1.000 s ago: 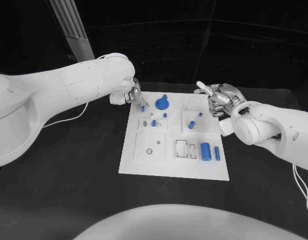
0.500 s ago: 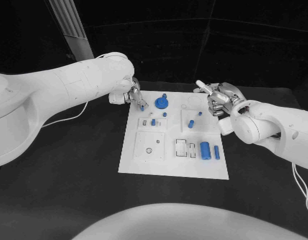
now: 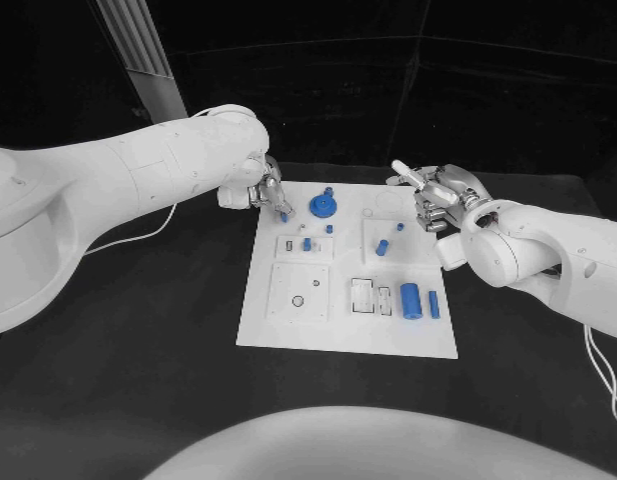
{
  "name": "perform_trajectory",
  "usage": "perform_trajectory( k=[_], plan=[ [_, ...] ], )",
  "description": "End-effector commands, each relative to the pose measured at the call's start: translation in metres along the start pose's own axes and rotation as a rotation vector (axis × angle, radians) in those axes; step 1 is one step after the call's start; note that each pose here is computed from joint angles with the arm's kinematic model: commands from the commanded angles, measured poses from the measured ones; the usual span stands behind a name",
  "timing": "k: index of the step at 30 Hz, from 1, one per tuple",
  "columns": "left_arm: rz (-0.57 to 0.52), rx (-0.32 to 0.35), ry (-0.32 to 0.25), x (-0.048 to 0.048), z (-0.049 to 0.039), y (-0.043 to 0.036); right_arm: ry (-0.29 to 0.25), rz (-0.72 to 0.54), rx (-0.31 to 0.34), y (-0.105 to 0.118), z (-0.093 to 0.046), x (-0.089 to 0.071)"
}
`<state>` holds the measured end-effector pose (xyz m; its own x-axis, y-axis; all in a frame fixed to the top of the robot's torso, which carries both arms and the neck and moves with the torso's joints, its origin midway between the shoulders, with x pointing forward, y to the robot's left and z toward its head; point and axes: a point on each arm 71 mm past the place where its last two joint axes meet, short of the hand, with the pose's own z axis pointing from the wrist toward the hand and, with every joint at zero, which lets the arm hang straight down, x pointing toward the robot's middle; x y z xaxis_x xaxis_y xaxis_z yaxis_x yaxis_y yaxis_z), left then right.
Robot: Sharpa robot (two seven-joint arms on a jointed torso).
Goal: Assemble the parts on the task board
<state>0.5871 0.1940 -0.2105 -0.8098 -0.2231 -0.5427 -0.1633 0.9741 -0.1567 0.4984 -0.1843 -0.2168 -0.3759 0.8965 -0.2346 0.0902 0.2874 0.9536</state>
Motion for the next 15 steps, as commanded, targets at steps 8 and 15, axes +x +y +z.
perform_trajectory(
  k=[8, 15],
  plan=[
    [0.012, 0.005, 0.008, 0.0002, -0.0003, -0.0013, 0.001, -0.002, -0.005, 0.0015, 0.0002, 0.0003],
    [0.011, 0.007, 0.007, 0.0000, -0.0003, -0.0011, 0.001, -0.002, -0.004, 0.0013, 0.0003, 0.0002]
  ],
)
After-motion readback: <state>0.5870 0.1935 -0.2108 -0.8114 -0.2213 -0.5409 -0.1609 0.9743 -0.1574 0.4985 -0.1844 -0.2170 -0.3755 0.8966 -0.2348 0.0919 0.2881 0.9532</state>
